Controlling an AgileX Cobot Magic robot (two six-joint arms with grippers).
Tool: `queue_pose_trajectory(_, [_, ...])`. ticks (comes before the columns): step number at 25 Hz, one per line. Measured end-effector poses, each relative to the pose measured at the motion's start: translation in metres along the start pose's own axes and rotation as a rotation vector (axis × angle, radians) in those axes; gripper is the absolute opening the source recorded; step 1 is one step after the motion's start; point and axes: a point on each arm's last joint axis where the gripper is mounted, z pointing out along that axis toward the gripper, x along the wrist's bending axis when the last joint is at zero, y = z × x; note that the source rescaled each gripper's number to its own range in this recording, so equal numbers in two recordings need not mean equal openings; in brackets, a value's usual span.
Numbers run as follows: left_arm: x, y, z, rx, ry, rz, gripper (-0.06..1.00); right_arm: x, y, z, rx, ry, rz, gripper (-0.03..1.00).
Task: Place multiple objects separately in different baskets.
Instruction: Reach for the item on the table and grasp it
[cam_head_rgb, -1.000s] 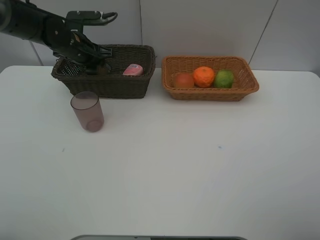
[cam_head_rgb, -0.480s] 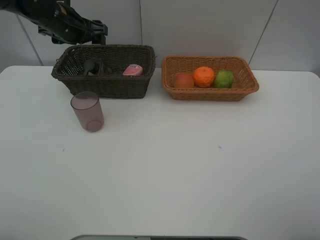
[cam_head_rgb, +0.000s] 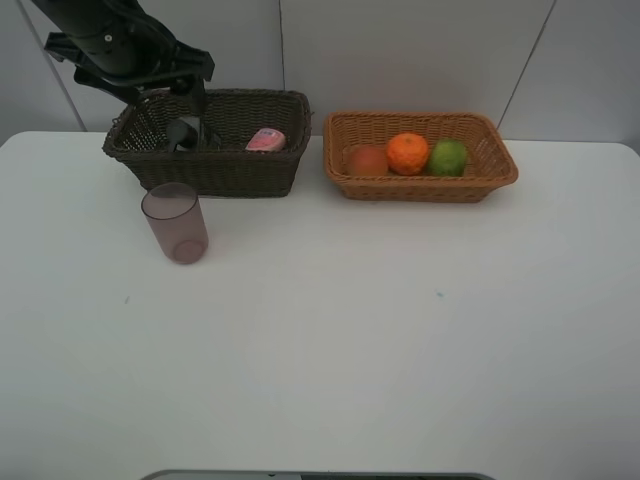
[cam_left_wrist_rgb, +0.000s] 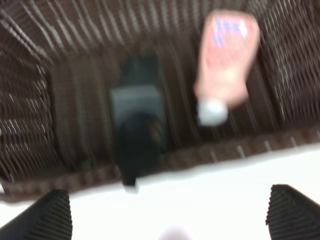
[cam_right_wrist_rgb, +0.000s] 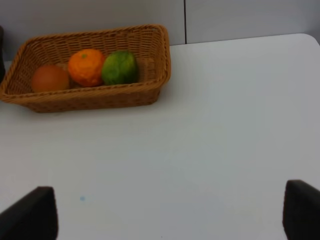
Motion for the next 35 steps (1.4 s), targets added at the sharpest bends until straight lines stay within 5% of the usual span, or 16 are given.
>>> queue_pose_trajectory(11, [-0.047,-0.044,0.0,0.258,-0.069,0.155,1.0,0.0,0.0,0.0,0.0,0.0,0.0,1.0])
queue_pose_trajectory(35, [-0.051,-0.094,0.066,0.263,-0.07,0.228,1.0,0.0,0.0,0.0,0.0,0.0,0.0,1.0])
